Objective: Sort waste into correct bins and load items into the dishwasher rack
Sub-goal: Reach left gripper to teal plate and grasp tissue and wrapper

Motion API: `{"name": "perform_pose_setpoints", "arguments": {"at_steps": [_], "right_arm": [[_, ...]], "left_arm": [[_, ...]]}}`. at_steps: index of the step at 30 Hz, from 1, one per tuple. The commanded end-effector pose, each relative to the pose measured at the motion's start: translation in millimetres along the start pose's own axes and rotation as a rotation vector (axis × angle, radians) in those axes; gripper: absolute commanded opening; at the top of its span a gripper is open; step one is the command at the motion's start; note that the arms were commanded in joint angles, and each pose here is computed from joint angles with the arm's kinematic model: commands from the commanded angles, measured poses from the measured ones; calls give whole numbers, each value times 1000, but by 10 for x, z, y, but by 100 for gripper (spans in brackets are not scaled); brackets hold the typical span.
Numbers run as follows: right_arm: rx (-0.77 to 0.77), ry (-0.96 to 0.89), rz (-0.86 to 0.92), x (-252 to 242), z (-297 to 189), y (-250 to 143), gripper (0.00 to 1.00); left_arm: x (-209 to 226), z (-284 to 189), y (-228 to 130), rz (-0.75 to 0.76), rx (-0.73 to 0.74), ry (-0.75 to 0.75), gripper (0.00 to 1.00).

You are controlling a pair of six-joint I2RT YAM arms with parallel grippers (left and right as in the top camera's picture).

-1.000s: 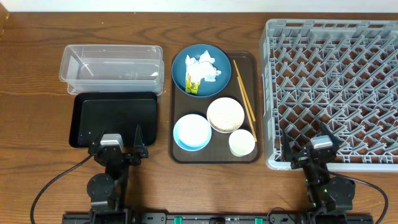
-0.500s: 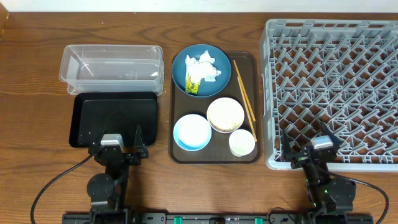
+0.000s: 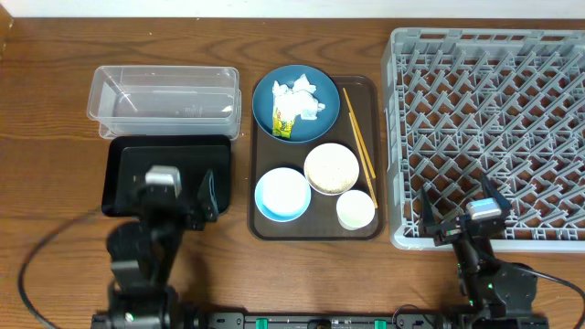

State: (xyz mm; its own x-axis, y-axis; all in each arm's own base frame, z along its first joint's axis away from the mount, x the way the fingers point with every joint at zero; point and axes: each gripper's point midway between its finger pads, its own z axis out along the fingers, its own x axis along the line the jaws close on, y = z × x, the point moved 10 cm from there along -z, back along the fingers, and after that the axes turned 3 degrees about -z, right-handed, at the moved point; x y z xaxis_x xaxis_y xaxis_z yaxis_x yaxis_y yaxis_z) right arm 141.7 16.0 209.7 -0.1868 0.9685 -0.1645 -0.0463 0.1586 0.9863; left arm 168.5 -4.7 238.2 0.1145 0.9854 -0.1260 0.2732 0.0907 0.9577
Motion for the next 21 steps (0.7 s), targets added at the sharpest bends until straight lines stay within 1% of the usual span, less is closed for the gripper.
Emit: {"name": "perform_pose_setpoints", "arguments": {"at_steps": [1, 6, 10, 13, 16, 21], "right_arm": [[20, 18, -29, -19, 4, 208, 99], [158, 47, -43, -75, 110, 448, 99], [285, 72, -22, -132, 267, 640, 99], [399, 95, -2, -182, 449, 776, 99], [525, 124, 20, -228, 655, 876, 99], [715, 187, 64, -276, 955, 992, 99]], "left_arm": [[-82, 101, 342, 38, 52, -111, 94], [-108, 334, 816, 22, 188, -131, 94], [-243, 534, 1133, 104, 324, -177, 94], [-357, 741, 1318, 153, 406, -127, 94], [-536, 983, 1425, 209, 483, -122, 94], [-808, 1412, 1380, 265, 683, -181, 94]]}}
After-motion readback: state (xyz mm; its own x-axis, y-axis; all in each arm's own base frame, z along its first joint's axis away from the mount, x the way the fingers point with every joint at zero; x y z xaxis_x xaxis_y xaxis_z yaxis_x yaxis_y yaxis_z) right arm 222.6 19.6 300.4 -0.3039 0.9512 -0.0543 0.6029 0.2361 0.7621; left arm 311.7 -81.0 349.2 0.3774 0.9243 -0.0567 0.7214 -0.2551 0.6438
